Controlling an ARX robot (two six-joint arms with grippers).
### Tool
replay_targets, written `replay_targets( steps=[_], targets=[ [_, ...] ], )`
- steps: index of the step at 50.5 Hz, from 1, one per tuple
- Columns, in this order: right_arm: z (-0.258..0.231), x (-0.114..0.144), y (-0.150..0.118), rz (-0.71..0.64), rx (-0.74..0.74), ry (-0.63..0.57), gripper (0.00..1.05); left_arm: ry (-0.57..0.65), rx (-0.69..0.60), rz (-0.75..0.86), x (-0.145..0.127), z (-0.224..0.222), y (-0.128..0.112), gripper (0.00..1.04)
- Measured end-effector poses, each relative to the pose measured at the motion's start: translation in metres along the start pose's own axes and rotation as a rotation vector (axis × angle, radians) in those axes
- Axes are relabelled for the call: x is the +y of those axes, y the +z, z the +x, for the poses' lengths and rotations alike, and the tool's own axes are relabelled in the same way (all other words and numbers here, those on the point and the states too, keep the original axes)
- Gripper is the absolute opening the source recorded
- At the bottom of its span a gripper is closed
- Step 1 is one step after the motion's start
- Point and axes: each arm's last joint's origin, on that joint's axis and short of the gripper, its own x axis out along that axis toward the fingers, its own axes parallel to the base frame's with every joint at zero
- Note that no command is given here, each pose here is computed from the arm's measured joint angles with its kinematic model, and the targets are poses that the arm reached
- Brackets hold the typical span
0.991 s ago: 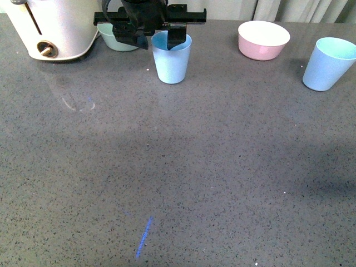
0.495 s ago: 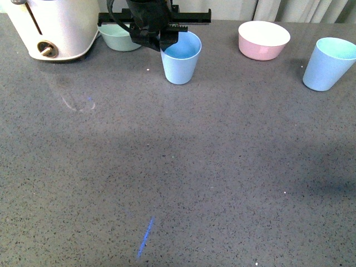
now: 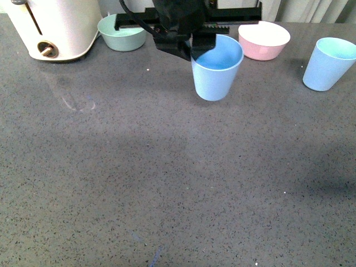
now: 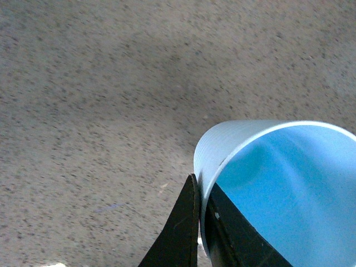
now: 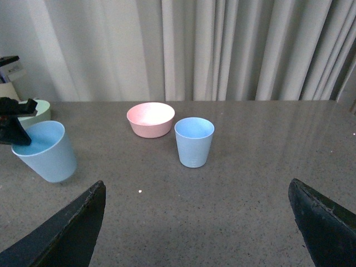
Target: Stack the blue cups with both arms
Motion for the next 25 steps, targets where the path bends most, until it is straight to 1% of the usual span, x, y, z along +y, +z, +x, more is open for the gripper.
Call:
replay_targets(
  steps=[15, 20, 25],
  targets=[
    [0.0, 0.0, 0.0, 0.0, 0.0, 0.0, 0.96, -0.027, 0.039, 0.046, -0.031, 0.005, -0.029, 0.02],
    [0.0, 0.0, 0.0, 0.0, 0.0, 0.0, 0.96, -0.035, 0.043, 0.057, -0.04, 0.004, -0.034, 0.02],
    [0.0, 0.0, 0.0, 0.0, 0.0, 0.0, 0.96, -0.034, 0.049, 0.054, -0.041, 0.006, -0.035, 0.02]
  ],
)
